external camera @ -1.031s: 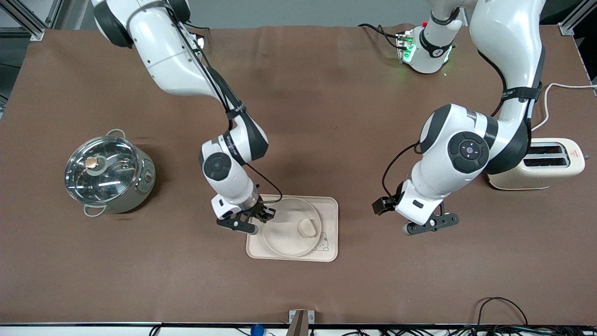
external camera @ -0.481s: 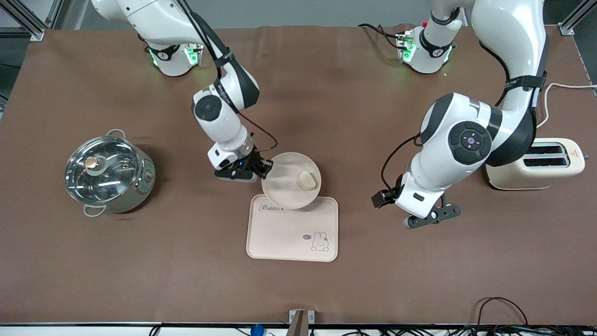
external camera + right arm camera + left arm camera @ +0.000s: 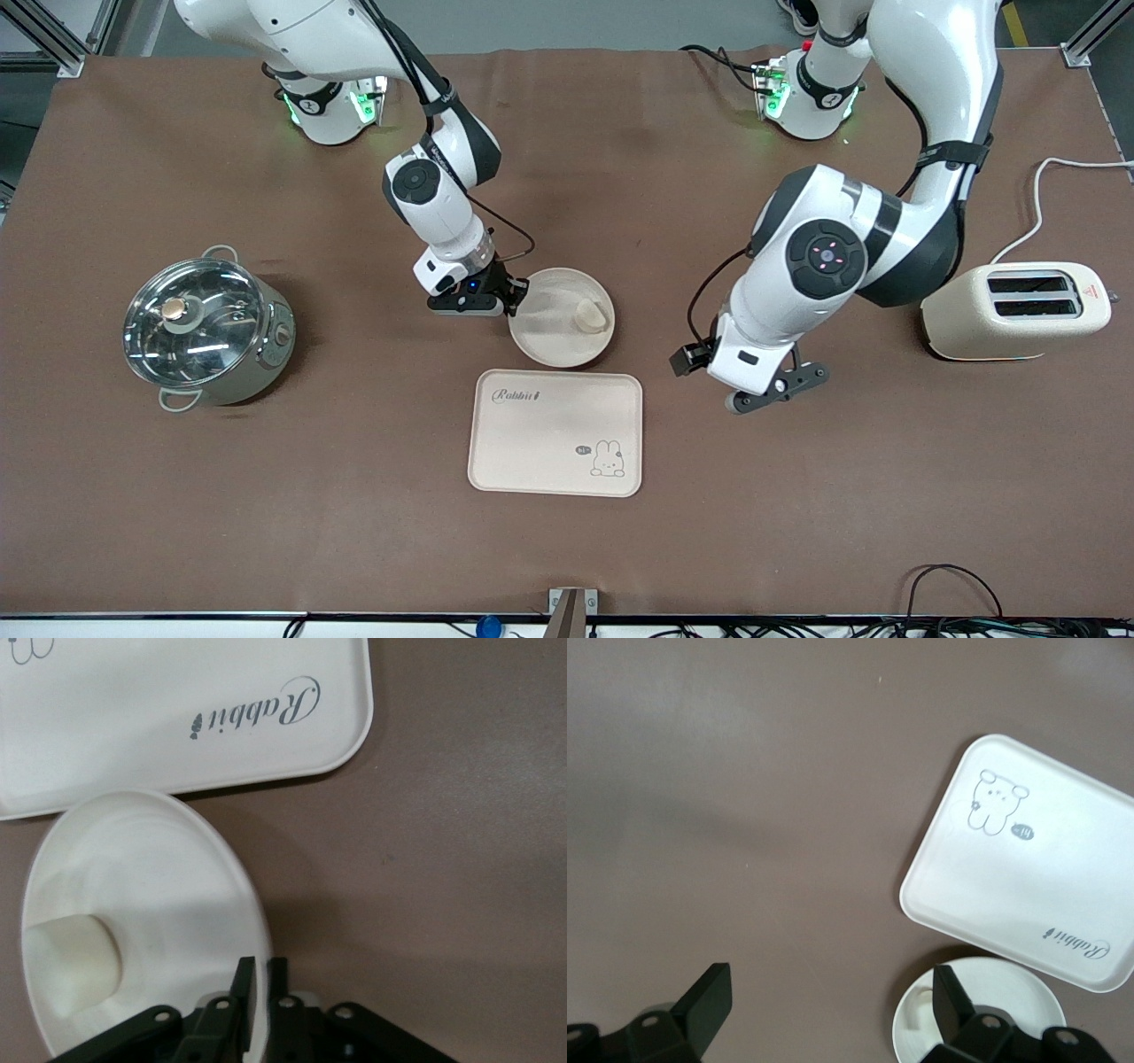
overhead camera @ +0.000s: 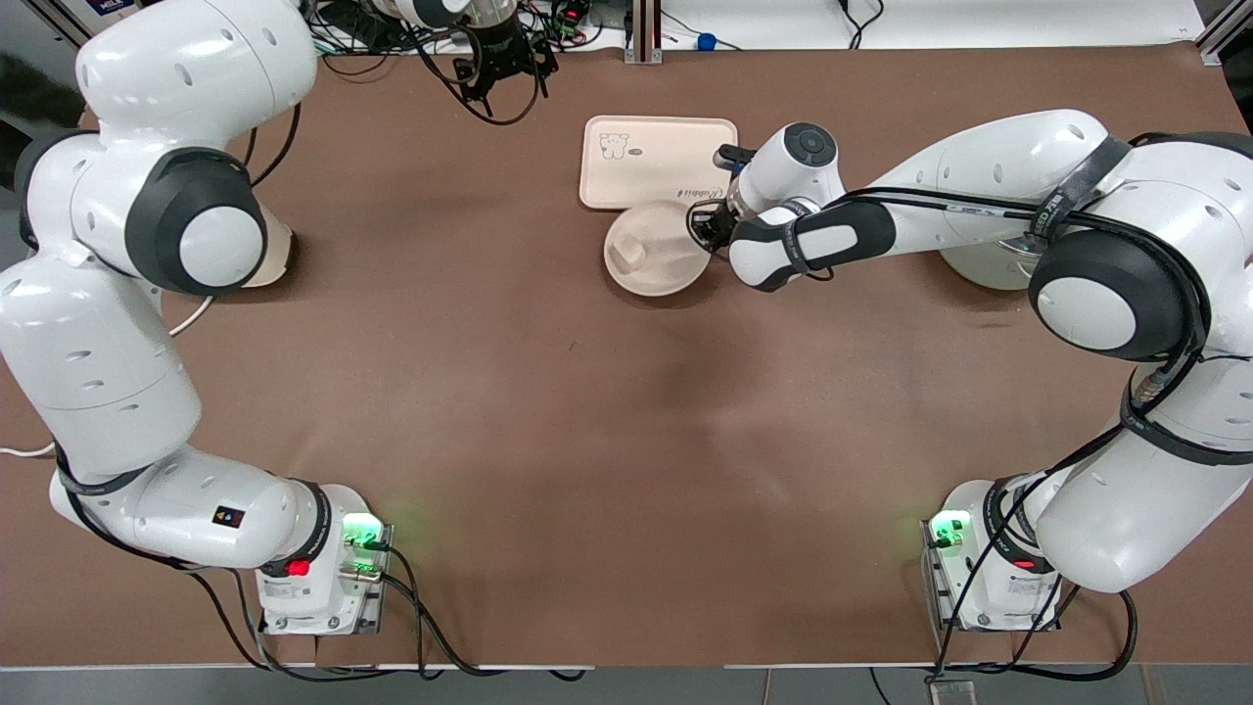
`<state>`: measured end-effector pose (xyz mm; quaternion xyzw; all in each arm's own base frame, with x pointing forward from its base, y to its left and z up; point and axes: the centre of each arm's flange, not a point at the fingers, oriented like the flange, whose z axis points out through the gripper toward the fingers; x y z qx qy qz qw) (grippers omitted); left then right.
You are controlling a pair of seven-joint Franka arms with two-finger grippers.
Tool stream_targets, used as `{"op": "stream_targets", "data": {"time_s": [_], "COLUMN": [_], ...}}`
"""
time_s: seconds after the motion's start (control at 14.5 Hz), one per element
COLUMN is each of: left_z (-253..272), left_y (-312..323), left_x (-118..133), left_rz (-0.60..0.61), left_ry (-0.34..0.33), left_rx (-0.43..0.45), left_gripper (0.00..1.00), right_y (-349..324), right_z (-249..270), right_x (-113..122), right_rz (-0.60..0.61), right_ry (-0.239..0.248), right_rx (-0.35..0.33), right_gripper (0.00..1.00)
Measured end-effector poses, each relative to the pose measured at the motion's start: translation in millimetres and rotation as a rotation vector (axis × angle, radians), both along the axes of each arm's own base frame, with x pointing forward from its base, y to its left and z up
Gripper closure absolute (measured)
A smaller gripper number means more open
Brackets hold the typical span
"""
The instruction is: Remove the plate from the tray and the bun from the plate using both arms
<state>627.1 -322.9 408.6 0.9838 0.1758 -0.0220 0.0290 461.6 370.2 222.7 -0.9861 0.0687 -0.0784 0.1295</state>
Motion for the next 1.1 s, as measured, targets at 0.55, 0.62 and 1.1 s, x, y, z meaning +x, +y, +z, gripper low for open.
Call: {"op": "stream_targets", "data": {"time_s": [0.55, 0.62, 1.1], "left_z": [-56, -68, -120], "left_y": [-57, -72, -160], "left_x": [-16, -21, -81], "left_rz": [0.136, 0.158, 0.233], "left_ry": [0.019, 0.015, 0.052], "left_rx": [-0.016, -0.027, -0.022], "left_gripper": [0.00, 0.00, 0.00], "right_y": [-14, -16, -115], "right_z": [19, 30, 201], "right_x": [35, 46, 118], "right_rz": [-0.050, -0.057, -0.163], "right_ry": [-0.007, 0.015, 0.135], "right_rx": [0.010, 0.004, -0.023], "right_gripper": [0.01, 0.00, 0.00]}}
